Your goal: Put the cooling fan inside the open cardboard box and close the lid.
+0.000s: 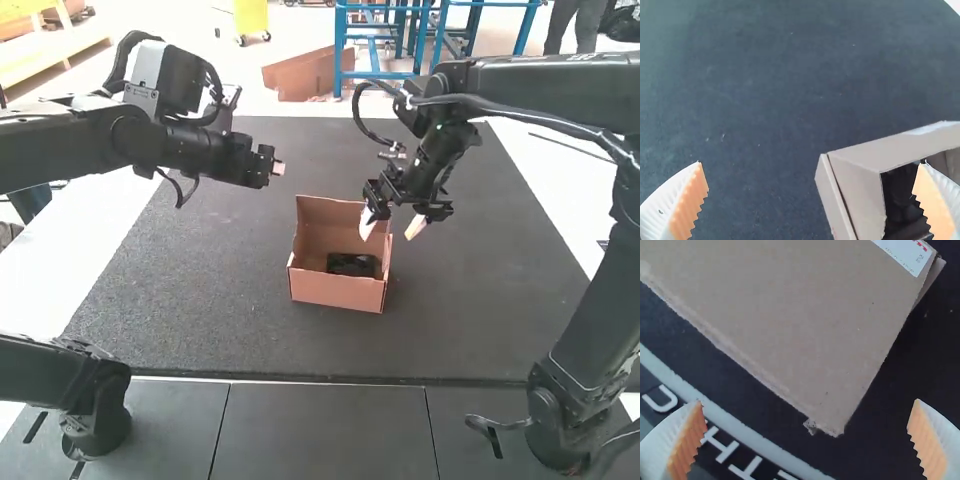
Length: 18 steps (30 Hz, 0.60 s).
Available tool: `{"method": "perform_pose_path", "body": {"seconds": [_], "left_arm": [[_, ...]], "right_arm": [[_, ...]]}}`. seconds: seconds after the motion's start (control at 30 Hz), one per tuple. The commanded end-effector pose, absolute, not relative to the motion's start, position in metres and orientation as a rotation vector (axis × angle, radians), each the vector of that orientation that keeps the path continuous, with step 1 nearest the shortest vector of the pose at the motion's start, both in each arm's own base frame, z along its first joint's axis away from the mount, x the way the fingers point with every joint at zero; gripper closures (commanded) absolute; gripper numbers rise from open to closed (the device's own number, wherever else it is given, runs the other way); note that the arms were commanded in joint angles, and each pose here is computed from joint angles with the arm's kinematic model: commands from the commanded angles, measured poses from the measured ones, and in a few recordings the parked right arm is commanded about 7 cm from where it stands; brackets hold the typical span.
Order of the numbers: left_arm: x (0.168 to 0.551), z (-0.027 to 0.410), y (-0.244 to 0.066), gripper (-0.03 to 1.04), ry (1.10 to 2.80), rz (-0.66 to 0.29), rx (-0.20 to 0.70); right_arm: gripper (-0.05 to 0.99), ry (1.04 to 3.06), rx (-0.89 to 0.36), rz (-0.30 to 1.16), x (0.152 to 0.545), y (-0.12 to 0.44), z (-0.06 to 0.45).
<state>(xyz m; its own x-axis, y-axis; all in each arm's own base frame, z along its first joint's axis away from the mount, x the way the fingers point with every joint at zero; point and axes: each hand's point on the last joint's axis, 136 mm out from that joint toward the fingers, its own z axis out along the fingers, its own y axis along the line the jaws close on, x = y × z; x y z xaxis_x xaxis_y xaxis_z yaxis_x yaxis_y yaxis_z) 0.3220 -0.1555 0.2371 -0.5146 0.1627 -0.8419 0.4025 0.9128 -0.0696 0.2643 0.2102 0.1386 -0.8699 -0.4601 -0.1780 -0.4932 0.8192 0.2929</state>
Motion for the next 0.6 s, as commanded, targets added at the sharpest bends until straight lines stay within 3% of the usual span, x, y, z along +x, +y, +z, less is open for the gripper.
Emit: {"method": "perform_pose_path", "body": {"seconds": [0.0,0.1,0.37,0.57], "left_arm": [[0.336,0.254,-0.157,0.04,2.076,-0.304,0.376],[0.344,0.256,-0.167,0.04,2.073,-0.312,0.391],[0.358,0.259,-0.211,0.04,2.053,-0.338,0.467],[0.367,0.258,-0.233,0.04,2.057,-0.348,0.502]], "right_arm": [[0.01,2.779,-0.712,0.547,0.277,0.212,0.175],[0.01,2.695,-0.631,0.503,0.294,0.198,0.193],[0.01,2.399,-0.294,0.214,0.352,0.113,0.237],[0.01,2.211,-0.241,0.107,0.354,0.087,0.260]]}}
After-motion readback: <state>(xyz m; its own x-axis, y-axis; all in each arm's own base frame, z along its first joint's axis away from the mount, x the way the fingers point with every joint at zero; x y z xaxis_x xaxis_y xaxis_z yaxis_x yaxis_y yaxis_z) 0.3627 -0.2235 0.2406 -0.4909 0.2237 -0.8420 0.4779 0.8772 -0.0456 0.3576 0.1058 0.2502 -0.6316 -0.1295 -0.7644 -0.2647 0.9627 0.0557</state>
